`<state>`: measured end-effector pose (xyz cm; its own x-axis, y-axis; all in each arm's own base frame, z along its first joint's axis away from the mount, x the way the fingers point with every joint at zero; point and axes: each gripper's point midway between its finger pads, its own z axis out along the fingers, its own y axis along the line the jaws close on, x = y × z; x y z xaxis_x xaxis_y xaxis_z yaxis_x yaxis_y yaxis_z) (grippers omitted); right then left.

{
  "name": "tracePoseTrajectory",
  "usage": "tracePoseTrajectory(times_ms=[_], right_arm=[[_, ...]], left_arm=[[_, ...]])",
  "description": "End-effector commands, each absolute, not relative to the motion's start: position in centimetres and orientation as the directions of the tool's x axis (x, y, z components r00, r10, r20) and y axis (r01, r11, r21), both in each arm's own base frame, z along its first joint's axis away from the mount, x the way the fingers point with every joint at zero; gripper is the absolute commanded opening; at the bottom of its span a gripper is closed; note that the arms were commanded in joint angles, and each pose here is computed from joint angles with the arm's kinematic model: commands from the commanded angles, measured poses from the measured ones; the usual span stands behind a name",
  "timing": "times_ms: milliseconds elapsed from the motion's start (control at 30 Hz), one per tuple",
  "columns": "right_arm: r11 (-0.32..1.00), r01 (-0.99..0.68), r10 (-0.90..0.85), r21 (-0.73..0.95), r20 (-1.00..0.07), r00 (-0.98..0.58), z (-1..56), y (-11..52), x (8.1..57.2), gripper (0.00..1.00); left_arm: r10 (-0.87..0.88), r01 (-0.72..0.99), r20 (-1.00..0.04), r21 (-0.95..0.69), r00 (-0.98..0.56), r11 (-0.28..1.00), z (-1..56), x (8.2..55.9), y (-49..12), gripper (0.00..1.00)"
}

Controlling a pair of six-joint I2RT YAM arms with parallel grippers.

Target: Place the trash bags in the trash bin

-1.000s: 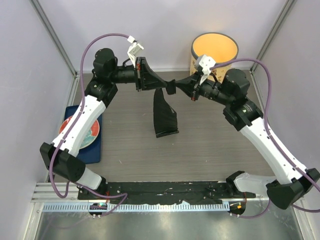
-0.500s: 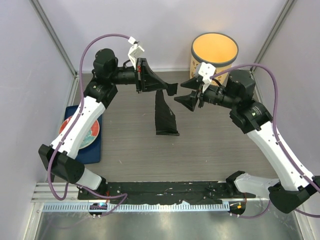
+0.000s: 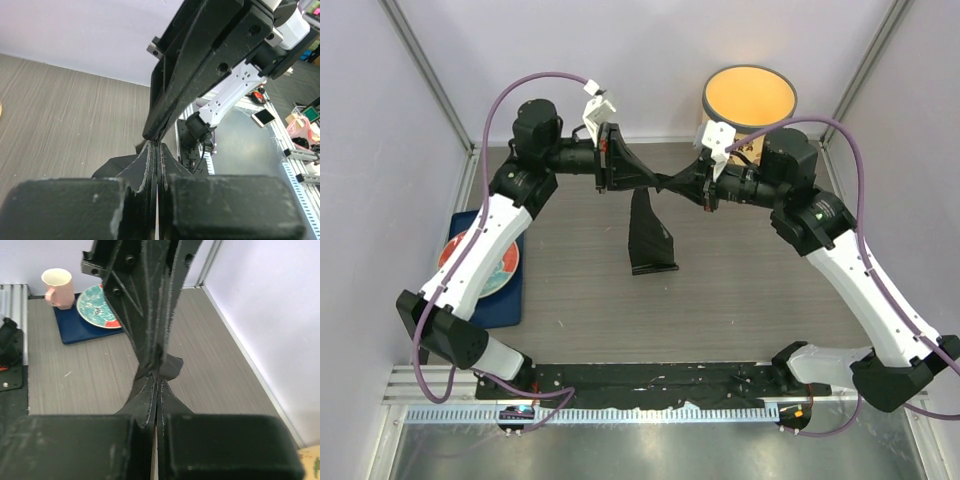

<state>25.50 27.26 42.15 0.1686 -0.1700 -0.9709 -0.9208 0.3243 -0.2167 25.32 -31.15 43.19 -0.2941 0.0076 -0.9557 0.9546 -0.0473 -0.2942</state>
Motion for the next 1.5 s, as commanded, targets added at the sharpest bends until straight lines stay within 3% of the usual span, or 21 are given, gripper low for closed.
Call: tracePoseTrajectory(times_ms=[0, 33, 67, 100, 133, 167, 200, 333, 500, 767, 1033, 1100, 1133, 1167, 1233, 1300, 1333, 1400, 1467], right_arm=[[0.407, -0.826, -0.151, -0.390, -0.921, 0.360, 46.5, 25.9, 26.1, 0.01], [0.450, -0.791, -0.158, -0.415, -0.908, 0.387, 47.1, 25.4, 26.8, 0.01], [0.457, -0.753, -0.172, -0.474, -0.877, 0.448, 47.6, 24.9, 26.6, 0.01], [0.466, -0.723, -0.168, -0.510, -0.854, 0.493, 48.4, 24.7, 26.6, 0.01], [0.463, -0.704, -0.172, -0.539, -0.834, 0.525, 48.7, 24.6, 26.5, 0.01], [0.455, -0.690, -0.175, -0.563, -0.816, 0.551, 48.8, 24.5, 26.2, 0.01], [0.431, -0.661, -0.197, -0.614, -0.779, 0.595, 48.8, 24.4, 26.0, 0.01], [0.350, -0.629, -0.211, -0.694, -0.713, 0.669, 47.7, 24.7, 24.9, 0.01], [0.291, -0.613, -0.165, -0.735, -0.669, 0.724, 46.7, 25.3, 23.5, 0.01], [0.268, -0.600, -0.107, -0.754, -0.642, 0.759, 47.3, 25.7, 22.3, 0.01], [0.305, -0.599, -0.116, -0.740, -0.653, 0.748, 47.0, 25.9, 22.9, 0.01], [0.310, -0.603, -0.127, -0.734, -0.661, 0.740, 46.7, 25.9, 23.2, 0.01], [0.319, -0.607, -0.133, -0.728, -0.668, 0.732, 46.6, 25.9, 23.4, 0.01], [0.325, -0.609, -0.132, -0.724, -0.672, 0.729, 46.6, 25.9, 23.5, 0.02], [0.354, -0.628, -0.137, -0.693, -0.703, 0.698, 46.6, 25.7, 23.9, 0.23], [0.442, -0.623, -0.188, -0.645, -0.746, 0.639, 46.4, 24.8, 25.8, 0.45], [0.487, -0.643, -0.195, -0.591, -0.791, 0.580, 46.1, 24.4, 26.6, 0.62], [0.611, -0.641, -0.276, -0.463, -0.885, 0.376, 43.4, 22.6, 29.6, 0.71], [0.657, -0.689, -0.278, -0.307, -0.948, 0.157, 40.9, 21.6, 30.0, 0.92]], left_arm=[[0.020, 0.984, -0.985, -0.172, -0.171, -0.054, 44.9, 23.2, -30.0, 0.06], [0.057, 0.979, -0.978, -0.201, -0.200, -0.029, 44.0, 22.7, -29.5, 0.13], [0.072, 0.984, -0.982, -0.177, -0.176, -0.009, 43.9, 22.5, -29.1, 0.34], [0.098, 0.998, -0.993, -0.058, -0.058, 0.002, 43.2, 22.8, -28.7, 0.45], [0.166, 0.996, -0.982, -0.090, -0.093, 0.028, 41.3, 22.3, -27.9, 0.54], [0.203, 0.997, -0.978, -0.020, -0.036, 0.078, 40.9, 22.6, -27.1, 0.63], [0.242, 0.994, -0.970, 0.057, 0.033, 0.090, 40.2, 23.0, -26.6, 0.65], [0.249, 0.989, -0.968, 0.071, 0.038, 0.126, 40.2, 23.2, -26.2, 0.70], [0.176, 0.994, -0.984, 0.034, 0.015, 0.101, 41.0, 24.1, -28.3, 0.77], [0.068, 0.994, -0.993, -0.091, -0.096, 0.067, 42.0, 24.1, -32.1, 0.78], [-0.064, 0.962, -0.961, -0.266, -0.270, -0.056, 43.2, 23.1, -33.8, 0.64], [-0.135, 0.946, -0.936, -0.322, -0.325, -0.043, 44.0, 23.4, -33.8, 0.52], [-0.150, 0.941, -0.930, -0.336, -0.337, -0.032, 43.9, 23.7, -33.9, 0.34], [-0.163, 0.940, -0.926, -0.339, -0.339, -0.028, 44.2, 23.6, -33.8, 0.22], [-0.152, 0.941, -0.929, -0.339, -0.337, -0.013, 43.6, 23.6, -33.6, 0.00], [-0.122, 0.937, -0.932, -0.348, -0.342, 0.025, 42.9, 23.7, -33.0, 0.00], [-0.116, 0.951, -0.947, -0.306, -0.298, 0.051, 42.7, 24.1, -32.6, 0.00], [-0.116, 0.949, -0.954, -0.291, -0.278, 0.120, 42.3, 24.9, -31.5, 0.00], [-0.096, 0.959, -0.976, -0.210, -0.195, 0.191, 41.7, 25.8, -30.7, 0.00]])
